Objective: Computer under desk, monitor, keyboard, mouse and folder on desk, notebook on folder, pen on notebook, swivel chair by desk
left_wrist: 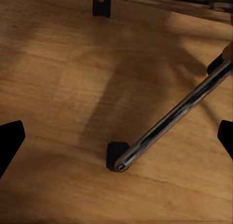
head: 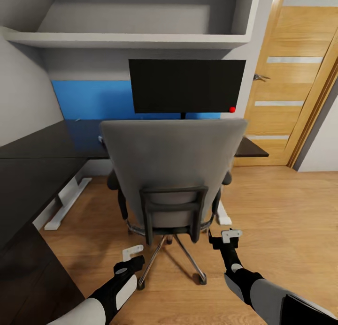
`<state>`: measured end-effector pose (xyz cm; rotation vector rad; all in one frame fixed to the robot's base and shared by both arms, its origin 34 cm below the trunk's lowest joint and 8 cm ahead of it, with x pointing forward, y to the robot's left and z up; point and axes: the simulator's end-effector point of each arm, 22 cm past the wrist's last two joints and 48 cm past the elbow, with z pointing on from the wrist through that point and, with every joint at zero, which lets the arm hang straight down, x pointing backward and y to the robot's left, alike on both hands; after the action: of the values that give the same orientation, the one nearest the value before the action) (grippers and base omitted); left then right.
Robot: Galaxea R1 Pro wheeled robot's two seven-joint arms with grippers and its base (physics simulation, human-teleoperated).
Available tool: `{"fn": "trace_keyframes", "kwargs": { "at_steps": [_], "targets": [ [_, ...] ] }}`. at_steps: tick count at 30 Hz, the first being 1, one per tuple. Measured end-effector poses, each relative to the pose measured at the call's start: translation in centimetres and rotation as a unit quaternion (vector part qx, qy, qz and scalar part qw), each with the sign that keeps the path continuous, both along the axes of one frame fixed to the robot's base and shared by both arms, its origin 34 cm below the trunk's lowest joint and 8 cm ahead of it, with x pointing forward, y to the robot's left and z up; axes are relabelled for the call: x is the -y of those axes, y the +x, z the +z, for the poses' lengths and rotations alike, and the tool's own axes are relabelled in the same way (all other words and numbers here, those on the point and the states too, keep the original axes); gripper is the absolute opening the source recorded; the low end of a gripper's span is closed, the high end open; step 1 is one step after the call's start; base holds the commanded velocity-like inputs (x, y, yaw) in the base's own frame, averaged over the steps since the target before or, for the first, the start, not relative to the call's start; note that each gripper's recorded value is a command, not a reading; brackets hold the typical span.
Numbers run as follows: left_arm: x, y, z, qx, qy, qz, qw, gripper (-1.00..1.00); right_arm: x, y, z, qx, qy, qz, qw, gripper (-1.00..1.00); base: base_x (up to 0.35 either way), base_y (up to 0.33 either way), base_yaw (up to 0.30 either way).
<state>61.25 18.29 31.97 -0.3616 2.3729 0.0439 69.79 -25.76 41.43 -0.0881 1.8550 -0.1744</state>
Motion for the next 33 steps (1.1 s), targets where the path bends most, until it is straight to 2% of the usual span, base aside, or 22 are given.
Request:
{"fn": "trace_keyframes", "kwargs": {
  "at_steps": [16, 23, 27, 29, 33],
  "targets": [
    [0.0, 0.0, -0.1, -0.002, 0.0, 0.0, 1.0, 1.0, 0.0, 0.0, -0.1, -0.001, 0.0, 0.0, 1.0, 1.0, -0.294, 0.0, 0.0],
    [0.0, 0.4, 1.5, -0.002, 0.0, 0.0, 1.0, 1.0, -0.1, 0.4, 1.5, -0.002, 0.002, -0.001, 1.0, 1.0, -0.325, 0.0, 0.0],
    [0.1, 0.5, 2.3, -0.005, 0.001, -0.001, 1.0, 1.0, 0.2, 0.6, 2.4, -0.001, 0.004, -0.007, 1.0, 1.0, -0.094, 0.0, 0.0],
    [0.0, -0.3, 1.9, -0.017, 0.005, -0.002, 0.9998, 1.0, 0.3, -0.1, 1.9, -0.01, 0.002, -0.007, 0.9999, 1.0, -0.001, 0.0, 0.0],
    [-1.3, -3.4, 0.0, -0.061, 0.023, 0.0, 0.9979, 1.0, 0.4, -3.5, -0.6, -0.044, 0.001, -0.008, 0.999, 1.0, 0.0, 0.0, 0.0]
  ]
}}
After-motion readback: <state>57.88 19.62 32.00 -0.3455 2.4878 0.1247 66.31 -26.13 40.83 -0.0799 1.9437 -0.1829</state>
